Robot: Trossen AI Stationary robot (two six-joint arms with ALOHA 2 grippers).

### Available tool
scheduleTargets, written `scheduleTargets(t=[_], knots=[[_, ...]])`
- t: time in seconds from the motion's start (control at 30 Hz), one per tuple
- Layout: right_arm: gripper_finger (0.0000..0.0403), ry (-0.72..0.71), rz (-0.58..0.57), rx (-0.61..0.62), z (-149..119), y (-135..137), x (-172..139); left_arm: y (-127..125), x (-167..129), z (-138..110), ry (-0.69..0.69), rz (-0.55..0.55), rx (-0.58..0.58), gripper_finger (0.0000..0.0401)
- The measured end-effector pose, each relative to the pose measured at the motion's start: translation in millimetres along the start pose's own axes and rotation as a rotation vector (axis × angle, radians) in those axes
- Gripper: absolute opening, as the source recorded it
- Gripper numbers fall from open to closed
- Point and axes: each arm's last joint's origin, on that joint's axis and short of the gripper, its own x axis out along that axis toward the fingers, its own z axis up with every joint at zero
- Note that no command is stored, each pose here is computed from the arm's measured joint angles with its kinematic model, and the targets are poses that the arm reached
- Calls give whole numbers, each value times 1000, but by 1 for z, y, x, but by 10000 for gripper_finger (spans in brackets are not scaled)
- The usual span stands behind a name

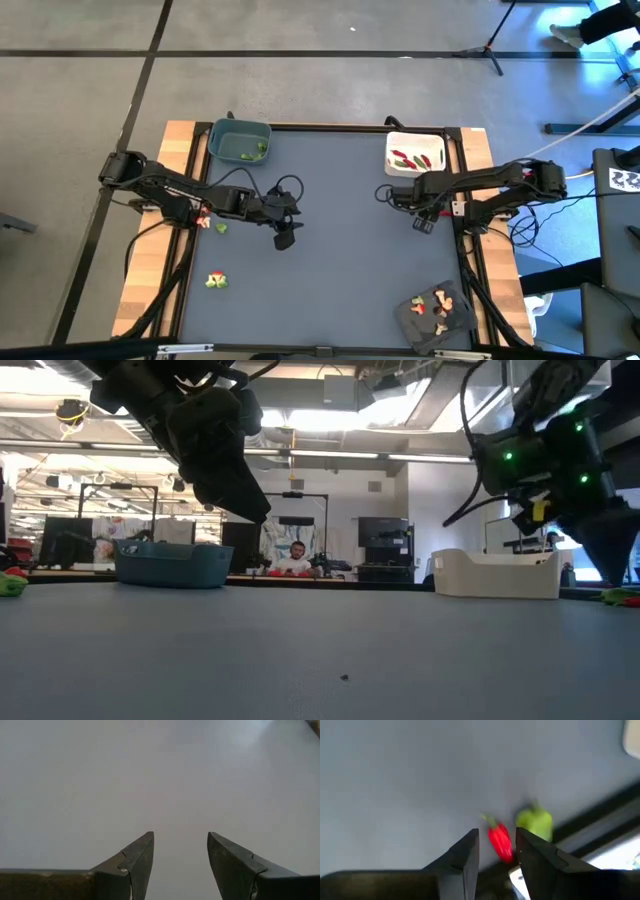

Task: Sort produce into baskets
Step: Put the red chili pepper into the white bin

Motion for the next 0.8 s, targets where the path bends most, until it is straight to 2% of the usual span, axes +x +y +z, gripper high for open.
scheduleTargets(t=[0.23,0.63,0.8], knots=[[117,102,1,-51,7,7,17,0,0,1,-9,0,-2,180],[116,362,-138,-81,18,16,54,-1,0,2,-21,-4,-5,180],[87,395,-125,-102,19,18,58,-1,0,2,-21,-5,-3,180]])
